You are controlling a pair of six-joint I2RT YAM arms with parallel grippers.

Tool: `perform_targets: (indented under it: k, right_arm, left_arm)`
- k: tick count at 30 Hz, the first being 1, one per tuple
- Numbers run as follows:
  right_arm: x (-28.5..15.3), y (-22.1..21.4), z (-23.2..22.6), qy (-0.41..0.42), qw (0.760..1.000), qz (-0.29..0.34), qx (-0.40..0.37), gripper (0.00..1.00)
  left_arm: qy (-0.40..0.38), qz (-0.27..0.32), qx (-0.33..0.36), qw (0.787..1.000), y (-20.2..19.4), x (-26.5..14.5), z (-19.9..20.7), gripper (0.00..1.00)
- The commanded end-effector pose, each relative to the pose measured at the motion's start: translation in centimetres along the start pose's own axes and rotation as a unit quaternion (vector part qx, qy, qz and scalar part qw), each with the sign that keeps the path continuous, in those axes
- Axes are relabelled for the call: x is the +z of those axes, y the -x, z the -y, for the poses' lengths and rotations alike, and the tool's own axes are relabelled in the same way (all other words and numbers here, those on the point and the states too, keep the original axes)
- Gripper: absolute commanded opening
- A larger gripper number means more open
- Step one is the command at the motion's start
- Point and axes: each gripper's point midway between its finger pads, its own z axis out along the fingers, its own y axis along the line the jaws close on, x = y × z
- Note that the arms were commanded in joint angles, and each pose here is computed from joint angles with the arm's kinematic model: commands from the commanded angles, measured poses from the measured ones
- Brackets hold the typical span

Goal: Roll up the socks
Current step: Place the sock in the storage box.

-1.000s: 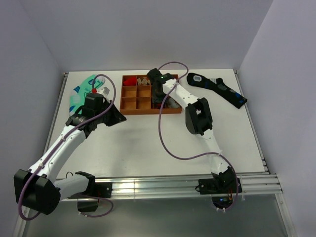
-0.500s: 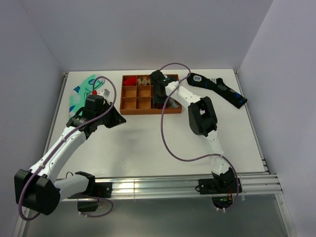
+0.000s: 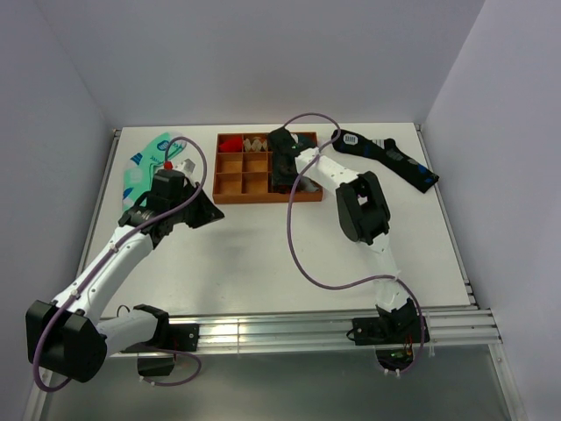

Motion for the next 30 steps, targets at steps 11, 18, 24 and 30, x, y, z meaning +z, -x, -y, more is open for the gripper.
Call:
perform_targets:
  k: [11, 18, 24, 30]
  right_arm:
    - [1.5, -18.8, 5.6, -0.081, 0.952, -0.288, -0.063, 0.1]
    - [1.5, -18.7, 5.2, -0.078, 0.953, -0.287, -0.064, 0.13]
    - [1.8, -18.2, 4.9, -0.075, 0.959, -0.268, -0.054, 0.24]
    - [1.2, -16.5, 3.7, -0.058, 0.967, -0.245, -0.044, 0.27]
  left_arm:
    - [-0.016, 0.011, -0.004, 1.0, 0.1, -0.3, 0.4, 0.09]
    - [-0.017, 0.01, -0.004, 1.0, -0.1, -0.2, 0.3, 0.09]
    - [-0.015, 0.01, -0.002, 1.0, -0.1, 0.0, 0.0, 0.09]
    - [-0.003, 0.035, -0.01, 0.999, 1.0, 1.9, -0.7, 0.09]
